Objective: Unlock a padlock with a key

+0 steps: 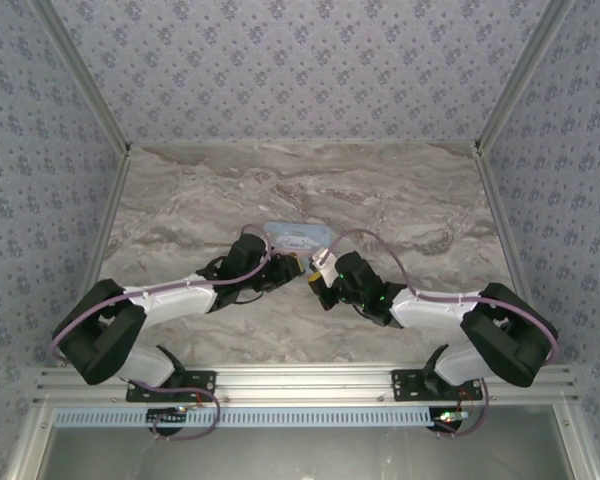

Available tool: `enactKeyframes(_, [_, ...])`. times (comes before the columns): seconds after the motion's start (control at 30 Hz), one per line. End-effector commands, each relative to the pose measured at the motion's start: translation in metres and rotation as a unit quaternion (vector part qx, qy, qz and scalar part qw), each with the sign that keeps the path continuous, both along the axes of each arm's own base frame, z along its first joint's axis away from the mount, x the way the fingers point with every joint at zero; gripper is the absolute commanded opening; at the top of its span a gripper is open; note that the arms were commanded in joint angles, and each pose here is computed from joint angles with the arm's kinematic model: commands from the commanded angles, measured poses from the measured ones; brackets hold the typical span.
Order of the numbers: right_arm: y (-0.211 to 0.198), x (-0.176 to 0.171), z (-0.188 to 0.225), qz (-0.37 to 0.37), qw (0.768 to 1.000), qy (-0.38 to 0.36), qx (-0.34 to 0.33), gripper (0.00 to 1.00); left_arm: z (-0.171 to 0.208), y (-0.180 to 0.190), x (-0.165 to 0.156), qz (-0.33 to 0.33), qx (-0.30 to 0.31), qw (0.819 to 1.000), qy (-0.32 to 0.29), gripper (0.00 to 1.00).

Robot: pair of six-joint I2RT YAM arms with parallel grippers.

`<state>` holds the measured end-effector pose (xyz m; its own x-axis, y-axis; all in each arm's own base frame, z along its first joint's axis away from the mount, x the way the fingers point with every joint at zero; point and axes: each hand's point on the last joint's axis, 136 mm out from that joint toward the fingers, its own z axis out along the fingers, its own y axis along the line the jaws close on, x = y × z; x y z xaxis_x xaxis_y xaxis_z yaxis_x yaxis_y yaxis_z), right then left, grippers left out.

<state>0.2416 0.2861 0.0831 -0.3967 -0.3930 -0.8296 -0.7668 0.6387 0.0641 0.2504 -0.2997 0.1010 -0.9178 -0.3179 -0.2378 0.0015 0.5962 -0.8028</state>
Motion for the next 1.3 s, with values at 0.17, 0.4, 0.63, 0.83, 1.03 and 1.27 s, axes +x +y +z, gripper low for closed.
enactKeyframes(0.17, [0.004, 0.005, 0.025, 0.004, 0.999, -0.025, 0.035, 0.00, 0.022, -0.009, 0.002, -0.008, -0.027, 0.999, -0.023, 0.24])
enactKeyframes(0.4, [0.007, 0.006, 0.022, 0.005, 0.999, -0.022, 0.041, 0.00, 0.028, -0.011, 0.001, -0.008, -0.042, 0.999, -0.023, 0.24])
enactKeyframes(0.63, [0.014, 0.008, 0.027, 0.011, 0.998, -0.023, 0.061, 0.00, 0.034, -0.015, -0.001, -0.014, -0.056, 0.998, -0.023, 0.24])
enactKeyframes(0.83, [0.016, 0.009, 0.038, 0.018, 0.995, -0.024, 0.095, 0.00, 0.040, -0.019, -0.003, -0.022, -0.071, 0.997, -0.023, 0.24])
enactKeyframes(1.03, [0.018, 0.012, 0.052, 0.029, 0.991, -0.023, 0.130, 0.00, 0.044, -0.022, -0.004, -0.028, -0.081, 0.996, -0.027, 0.24])
enactKeyframes(1.27, [0.023, 0.016, 0.064, 0.036, 0.988, -0.027, 0.149, 0.00, 0.048, -0.027, -0.006, -0.040, -0.086, 0.995, -0.028, 0.24])
